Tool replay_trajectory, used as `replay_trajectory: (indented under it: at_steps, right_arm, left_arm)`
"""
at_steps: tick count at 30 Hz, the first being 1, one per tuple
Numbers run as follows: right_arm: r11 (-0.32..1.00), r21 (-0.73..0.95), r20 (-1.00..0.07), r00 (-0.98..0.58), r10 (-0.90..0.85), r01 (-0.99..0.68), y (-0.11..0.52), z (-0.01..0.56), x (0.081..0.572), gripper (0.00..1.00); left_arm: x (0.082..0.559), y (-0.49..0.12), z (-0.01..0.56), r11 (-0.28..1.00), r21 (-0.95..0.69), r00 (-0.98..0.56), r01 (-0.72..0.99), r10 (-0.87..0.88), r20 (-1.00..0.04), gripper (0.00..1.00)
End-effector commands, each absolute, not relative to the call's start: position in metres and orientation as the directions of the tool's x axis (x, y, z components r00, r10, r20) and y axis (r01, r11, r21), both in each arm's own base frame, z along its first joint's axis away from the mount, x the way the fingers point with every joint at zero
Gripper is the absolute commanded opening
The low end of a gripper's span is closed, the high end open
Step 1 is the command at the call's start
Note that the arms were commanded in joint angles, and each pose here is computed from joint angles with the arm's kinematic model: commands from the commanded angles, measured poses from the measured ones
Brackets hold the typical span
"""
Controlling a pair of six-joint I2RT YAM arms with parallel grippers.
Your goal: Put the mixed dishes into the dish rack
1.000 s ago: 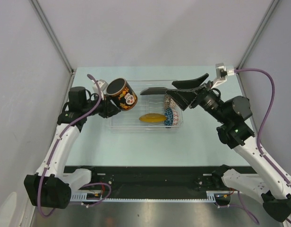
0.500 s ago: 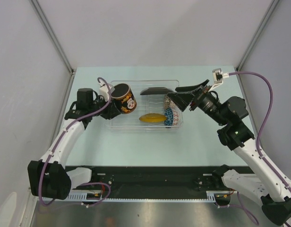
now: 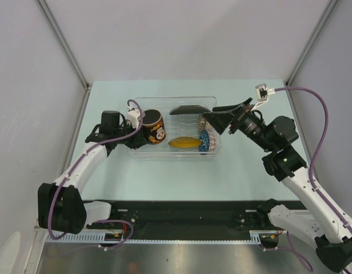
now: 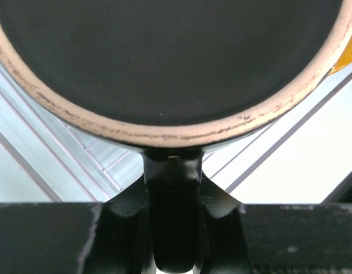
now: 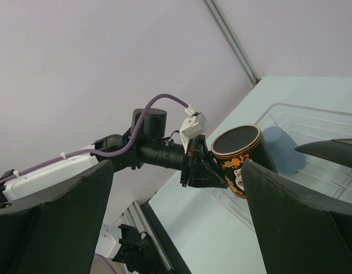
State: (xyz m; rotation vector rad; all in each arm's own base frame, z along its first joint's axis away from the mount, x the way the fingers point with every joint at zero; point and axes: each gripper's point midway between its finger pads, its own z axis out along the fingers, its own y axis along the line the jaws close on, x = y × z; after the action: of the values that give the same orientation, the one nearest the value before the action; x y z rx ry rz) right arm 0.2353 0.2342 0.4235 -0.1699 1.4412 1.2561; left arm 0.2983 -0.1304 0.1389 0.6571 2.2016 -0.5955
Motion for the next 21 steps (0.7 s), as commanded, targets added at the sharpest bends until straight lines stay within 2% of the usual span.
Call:
replay_trajectory:
  at_steps: [1, 21]
  right_arm:
    - [0.408, 0.580, -0.774, -0.321, 0.545, -0.705, 0.232, 0.429, 0.237, 1.00]
    - [0.409, 0.612, -0.758, -0.354, 0.547, -0.677, 0.231, 0.420, 0.248, 1.00]
  left_arm:
    - [0.331, -0.143, 0.175, 0.714, -0.058, -0.371, 0.698, 0.291, -0.882, 0.00]
    - [0.333, -0.135, 0.128, 0.710, 0.023, -0.369, 0.704, 0.393, -0.842, 0.00]
